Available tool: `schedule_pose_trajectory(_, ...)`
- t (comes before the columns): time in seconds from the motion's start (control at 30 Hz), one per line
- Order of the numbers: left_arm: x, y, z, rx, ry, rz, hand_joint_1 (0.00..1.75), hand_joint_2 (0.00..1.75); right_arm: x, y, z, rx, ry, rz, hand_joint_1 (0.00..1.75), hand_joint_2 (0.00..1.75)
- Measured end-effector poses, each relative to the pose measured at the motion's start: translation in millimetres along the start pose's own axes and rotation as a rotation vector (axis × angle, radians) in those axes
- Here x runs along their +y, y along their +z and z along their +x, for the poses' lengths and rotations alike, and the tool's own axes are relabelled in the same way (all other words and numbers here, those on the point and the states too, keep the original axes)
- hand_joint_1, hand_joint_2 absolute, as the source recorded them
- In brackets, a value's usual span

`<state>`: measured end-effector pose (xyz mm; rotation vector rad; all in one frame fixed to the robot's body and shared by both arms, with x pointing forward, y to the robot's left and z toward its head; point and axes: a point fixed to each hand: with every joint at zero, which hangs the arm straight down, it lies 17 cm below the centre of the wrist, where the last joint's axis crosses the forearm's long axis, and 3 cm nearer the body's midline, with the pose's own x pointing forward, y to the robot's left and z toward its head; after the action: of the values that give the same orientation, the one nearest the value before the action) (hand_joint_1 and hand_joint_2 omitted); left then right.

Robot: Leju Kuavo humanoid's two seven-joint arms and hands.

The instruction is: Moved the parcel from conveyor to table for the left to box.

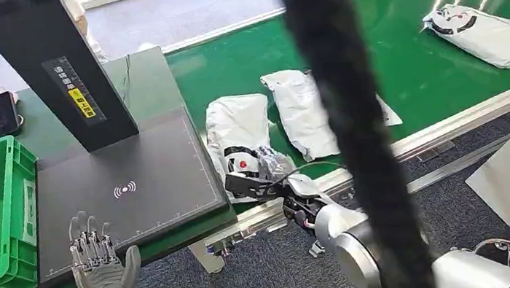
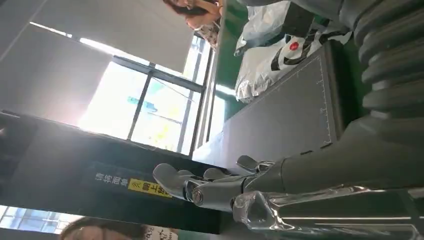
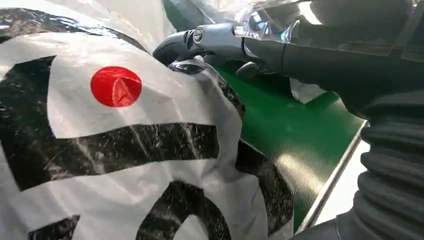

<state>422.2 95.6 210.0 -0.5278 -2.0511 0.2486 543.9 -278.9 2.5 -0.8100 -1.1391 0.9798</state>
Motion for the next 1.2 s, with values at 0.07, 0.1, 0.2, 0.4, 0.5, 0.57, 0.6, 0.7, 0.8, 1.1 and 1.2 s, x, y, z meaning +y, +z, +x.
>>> schedule_pose_trajectory(0.07,-0.3,-0.2,0.0,0.0,0.0,0.001,0.0,1.75,4.9,3.2,1.6,-0.01,-0.027,-0.006,0.0,1.75)
schedule_pose_trajectory(0.1,-0.3,-0.2,0.1,0.0,0.002,0.002,0.0,1.75,7.5,5.0,2.5,-0.015,-0.043,-0.01,0.0,1.75)
schedule_pose_trajectory(0.2,0.6,-0.5,-0.1,0.0,-0.001,0.011,0.0,1.75,16.1,11.0,7.7,-0.041,-0.096,-0.019,0.0,1.75)
schedule_pose_trajectory(0.4,0.8,-0.6,-0.2,0.0,-0.003,0.012,0.0,1.75,24.9,16.6,16.8,-0.067,-0.14,-0.022,0.0,1.75)
schedule_pose_trajectory(0.5,0.9,-0.6,-0.3,0.0,-0.003,0.013,0.0,1.75,26.5,17.4,18.1,-0.065,-0.151,-0.022,0.0,1.75)
schedule_pose_trajectory(0.57,1.0,-0.6,-0.3,0.0,-0.004,0.013,0.0,1.75,27.3,17.8,18.3,-0.063,-0.156,-0.022,0.0,1.75)
schedule_pose_trajectory(0.6,1.0,-0.6,-0.3,0.0,-0.004,0.013,0.0,1.75,27.6,17.9,18.7,-0.063,-0.157,-0.022,0.0,1.75)
schedule_pose_trajectory(0.7,1.0,-0.6,-0.3,0.0,-0.004,0.013,0.0,1.75,28.7,18.6,18.5,-0.064,-0.157,-0.02,1.75,1.75)
schedule_pose_trajectory(0.8,1.0,-0.5,-0.3,0.0,-0.004,0.013,0.0,1.75,31.8,20.3,18.9,-0.072,-0.159,-0.014,1.75,1.75)
schedule_pose_trajectory(1.1,0.1,-0.1,-1.1,0.003,0.001,0.009,0.0,1.75,22.7,18.2,20.8,-0.093,-0.174,-0.041,1.75,1.75)
schedule_pose_trajectory(1.2,-0.1,0.1,-1.4,0.004,0.002,0.008,0.0,1.75,23.1,18.7,20.6,-0.094,-0.175,-0.042,1.75,1.75)
